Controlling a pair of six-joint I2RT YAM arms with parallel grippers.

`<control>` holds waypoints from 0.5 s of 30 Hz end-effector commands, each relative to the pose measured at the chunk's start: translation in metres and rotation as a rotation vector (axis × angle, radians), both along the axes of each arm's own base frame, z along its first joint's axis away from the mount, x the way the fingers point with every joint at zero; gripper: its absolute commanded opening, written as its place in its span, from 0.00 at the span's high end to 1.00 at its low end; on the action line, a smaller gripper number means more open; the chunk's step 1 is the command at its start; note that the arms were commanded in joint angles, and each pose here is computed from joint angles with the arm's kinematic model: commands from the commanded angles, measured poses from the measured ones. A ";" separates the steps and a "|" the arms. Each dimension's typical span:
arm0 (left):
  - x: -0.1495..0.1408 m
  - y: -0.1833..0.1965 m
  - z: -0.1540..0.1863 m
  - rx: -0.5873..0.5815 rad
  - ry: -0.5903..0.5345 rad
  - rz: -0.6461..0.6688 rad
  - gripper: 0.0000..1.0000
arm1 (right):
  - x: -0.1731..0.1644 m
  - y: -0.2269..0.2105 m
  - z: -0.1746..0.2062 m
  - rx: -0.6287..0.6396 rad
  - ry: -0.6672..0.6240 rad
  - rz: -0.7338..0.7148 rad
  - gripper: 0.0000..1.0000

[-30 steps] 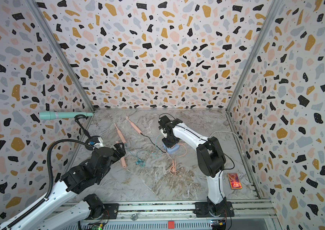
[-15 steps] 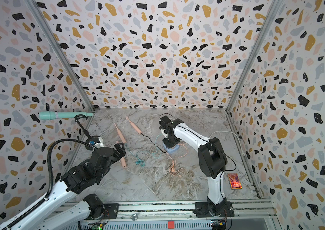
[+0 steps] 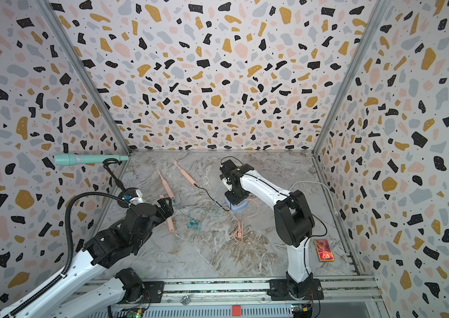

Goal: Charge the electric toothbrush
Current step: Insert the plug into the socket.

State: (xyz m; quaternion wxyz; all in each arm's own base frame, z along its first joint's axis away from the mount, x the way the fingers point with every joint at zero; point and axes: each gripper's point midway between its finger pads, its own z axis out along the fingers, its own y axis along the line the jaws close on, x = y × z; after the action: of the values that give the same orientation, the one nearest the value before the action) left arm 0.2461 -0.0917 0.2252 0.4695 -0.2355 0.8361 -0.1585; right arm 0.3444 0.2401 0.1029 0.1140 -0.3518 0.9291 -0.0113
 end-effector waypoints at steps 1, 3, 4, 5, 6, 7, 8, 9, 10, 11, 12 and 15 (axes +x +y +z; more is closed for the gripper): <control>0.001 -0.001 0.000 -0.004 -0.008 -0.007 0.00 | -0.003 -0.006 0.004 -0.019 0.003 0.000 1.00; 0.001 0.000 0.000 -0.005 -0.009 -0.005 0.00 | -0.004 -0.006 0.002 -0.020 0.011 0.001 1.00; 0.001 0.000 0.000 -0.006 -0.009 -0.004 0.00 | -0.004 -0.006 0.001 -0.019 0.015 0.004 1.00; 0.001 0.000 0.000 -0.007 -0.009 -0.003 0.00 | -0.004 -0.005 0.000 -0.019 0.016 0.005 1.00; 0.001 0.000 0.000 -0.008 -0.010 -0.004 0.00 | -0.005 -0.005 -0.002 -0.024 0.018 0.006 1.00; 0.001 0.000 0.000 -0.008 -0.009 -0.004 0.00 | -0.004 -0.006 -0.003 -0.032 0.018 0.004 1.00; 0.001 -0.001 -0.001 -0.010 -0.008 -0.006 0.00 | -0.003 -0.006 -0.004 -0.036 0.019 0.003 1.00; 0.001 -0.001 -0.001 -0.011 -0.008 -0.007 0.00 | -0.003 -0.008 -0.007 -0.045 0.022 0.001 1.00; 0.000 -0.001 -0.001 -0.011 -0.007 -0.008 0.01 | -0.003 -0.009 -0.008 -0.052 0.023 -0.001 1.00; 0.000 -0.001 -0.002 -0.011 -0.005 -0.009 0.01 | -0.003 -0.009 -0.010 -0.056 0.028 0.000 1.00; 0.000 -0.002 -0.002 -0.011 -0.004 -0.011 0.00 | -0.004 -0.009 -0.012 -0.059 0.033 0.002 1.00; 0.000 -0.002 -0.002 -0.015 -0.005 -0.012 0.01 | -0.004 -0.008 -0.015 -0.060 0.042 0.002 1.00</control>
State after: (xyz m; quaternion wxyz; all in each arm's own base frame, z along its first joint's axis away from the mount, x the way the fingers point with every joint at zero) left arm 0.2453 -0.0951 0.2237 0.4637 -0.2314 0.8390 -0.1658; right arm 0.3460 0.2381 0.0965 0.1087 -0.3530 0.9291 -0.0207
